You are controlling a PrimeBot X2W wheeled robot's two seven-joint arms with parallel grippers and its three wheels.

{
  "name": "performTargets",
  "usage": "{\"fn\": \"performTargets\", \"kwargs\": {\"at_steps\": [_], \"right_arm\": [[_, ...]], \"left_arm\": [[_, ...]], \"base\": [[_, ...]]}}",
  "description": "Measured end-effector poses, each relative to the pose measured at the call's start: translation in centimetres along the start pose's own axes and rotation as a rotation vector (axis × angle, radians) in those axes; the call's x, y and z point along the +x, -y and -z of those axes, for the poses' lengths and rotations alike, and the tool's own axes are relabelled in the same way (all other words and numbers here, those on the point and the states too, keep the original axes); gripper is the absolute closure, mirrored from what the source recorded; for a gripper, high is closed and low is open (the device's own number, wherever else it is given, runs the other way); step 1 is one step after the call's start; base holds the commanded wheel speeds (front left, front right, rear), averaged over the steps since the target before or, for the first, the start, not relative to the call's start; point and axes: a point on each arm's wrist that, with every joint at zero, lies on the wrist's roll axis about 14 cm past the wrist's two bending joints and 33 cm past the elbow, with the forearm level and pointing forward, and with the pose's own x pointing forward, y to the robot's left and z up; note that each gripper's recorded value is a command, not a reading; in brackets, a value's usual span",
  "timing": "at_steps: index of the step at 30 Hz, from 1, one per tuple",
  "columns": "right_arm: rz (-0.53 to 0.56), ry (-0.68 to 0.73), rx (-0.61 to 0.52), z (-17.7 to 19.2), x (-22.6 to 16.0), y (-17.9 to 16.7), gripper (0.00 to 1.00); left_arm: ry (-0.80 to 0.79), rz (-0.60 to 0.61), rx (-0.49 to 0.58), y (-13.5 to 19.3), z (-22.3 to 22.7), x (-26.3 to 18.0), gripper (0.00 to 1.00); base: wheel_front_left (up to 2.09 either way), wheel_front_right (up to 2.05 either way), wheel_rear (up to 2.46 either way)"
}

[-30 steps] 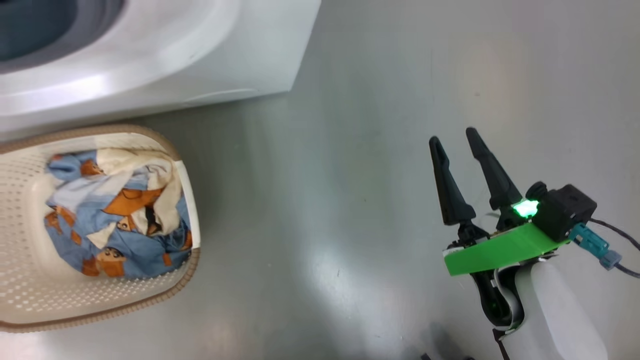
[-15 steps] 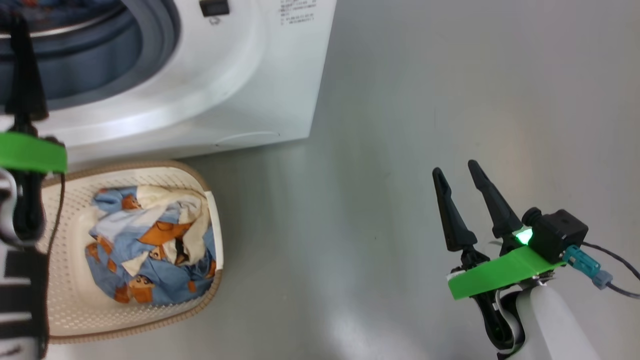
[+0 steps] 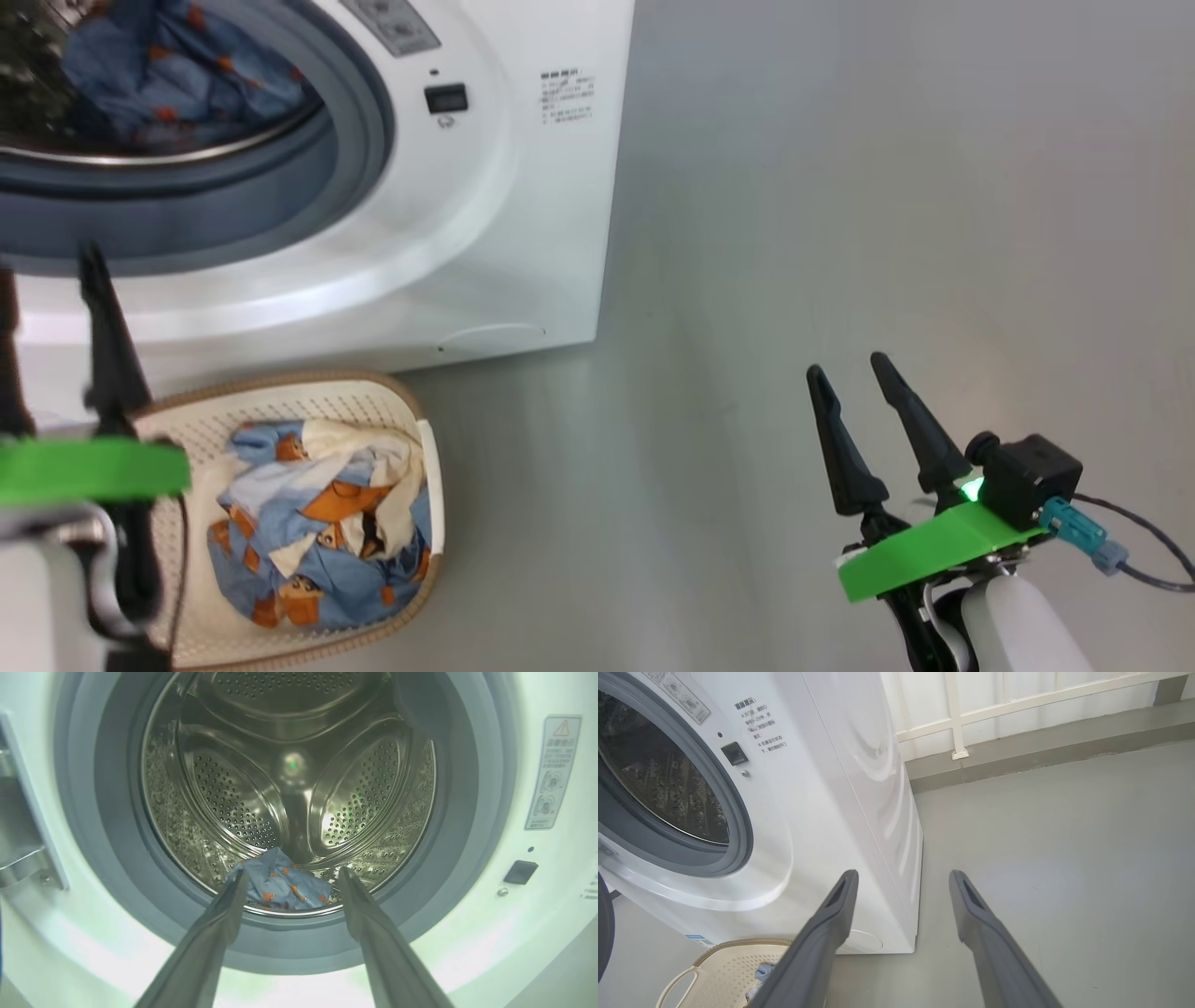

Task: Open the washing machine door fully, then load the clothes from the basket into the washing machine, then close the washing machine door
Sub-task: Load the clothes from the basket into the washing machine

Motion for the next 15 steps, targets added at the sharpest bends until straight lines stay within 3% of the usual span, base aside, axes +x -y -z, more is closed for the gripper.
{"fn": "performTargets", "kwargs": {"at_steps": [15], "right_arm": [[-0.022,0.067,-0.02,-3.0,-3.2,-1.3,0.0]], "left_arm": [[-0.047,-0.032,0.032,0.5,-0.8,-8.7,0.0]], "base": [[0.0,0.0,0.0]]}}
